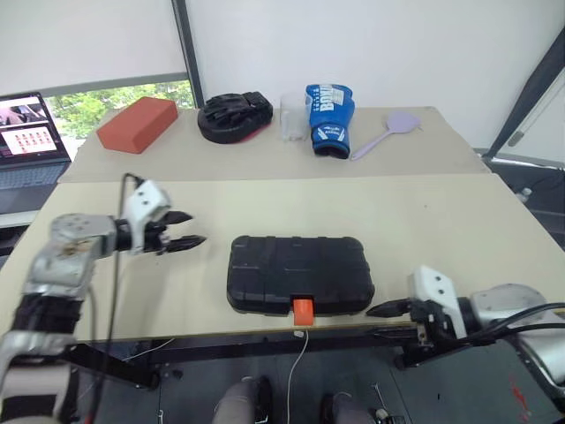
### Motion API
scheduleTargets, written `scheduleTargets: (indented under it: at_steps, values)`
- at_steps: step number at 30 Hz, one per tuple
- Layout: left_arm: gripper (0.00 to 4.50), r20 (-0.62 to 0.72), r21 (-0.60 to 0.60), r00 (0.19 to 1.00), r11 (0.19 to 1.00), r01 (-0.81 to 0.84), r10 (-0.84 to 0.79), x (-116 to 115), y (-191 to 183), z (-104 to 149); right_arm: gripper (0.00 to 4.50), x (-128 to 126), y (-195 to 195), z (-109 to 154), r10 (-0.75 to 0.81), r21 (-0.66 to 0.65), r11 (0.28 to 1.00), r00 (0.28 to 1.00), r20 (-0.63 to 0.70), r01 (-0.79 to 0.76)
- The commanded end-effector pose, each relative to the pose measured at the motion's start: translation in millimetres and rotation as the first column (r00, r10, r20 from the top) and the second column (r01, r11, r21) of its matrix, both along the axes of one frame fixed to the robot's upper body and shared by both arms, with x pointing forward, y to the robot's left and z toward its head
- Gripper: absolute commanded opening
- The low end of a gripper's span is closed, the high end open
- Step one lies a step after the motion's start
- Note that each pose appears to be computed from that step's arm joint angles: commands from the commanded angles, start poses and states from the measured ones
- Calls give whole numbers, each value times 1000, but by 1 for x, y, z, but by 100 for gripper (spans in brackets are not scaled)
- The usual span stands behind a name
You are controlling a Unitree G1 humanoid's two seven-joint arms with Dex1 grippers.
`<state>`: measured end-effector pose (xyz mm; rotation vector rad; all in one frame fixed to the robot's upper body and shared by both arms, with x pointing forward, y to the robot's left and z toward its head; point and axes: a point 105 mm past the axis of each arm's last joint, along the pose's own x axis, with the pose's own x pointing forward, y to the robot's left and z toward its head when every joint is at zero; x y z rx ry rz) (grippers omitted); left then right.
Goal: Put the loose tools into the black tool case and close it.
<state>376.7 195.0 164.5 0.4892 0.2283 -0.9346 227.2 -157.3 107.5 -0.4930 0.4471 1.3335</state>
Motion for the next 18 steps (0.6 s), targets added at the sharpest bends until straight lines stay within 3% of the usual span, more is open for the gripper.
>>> scheduleTargets:
  at_steps: [1,2,5,9,12,16,18]
  values:
    - [162,28,82,994,992,100,-103,13,-19,-6,31,9,12,3,50,3,999,997,56,-51]
    - [118,18,105,990,985,136,-139,14,-27,-12,0,14,14,4,51,1,999,996,73,-51]
    - [5,-77,227,963,936,268,-257,10,-42,-37,0,42,20,8,-9,-2,1000,984,176,10]
    - [5,-209,278,905,864,419,-371,-7,-43,-57,0,88,13,19,-189,23,981,937,295,191]
    - [5,-260,215,851,832,512,-457,-24,-46,-52,0,100,4,20,-244,27,968,911,332,249]
    - [5,-107,89,920,918,386,-376,-1,-54,-7,0,90,-4,24,-261,62,965,918,299,254]
    - [5,-94,-5,931,935,355,-354,2,-55,15,0,76,-6,27,-243,82,970,938,248,230]
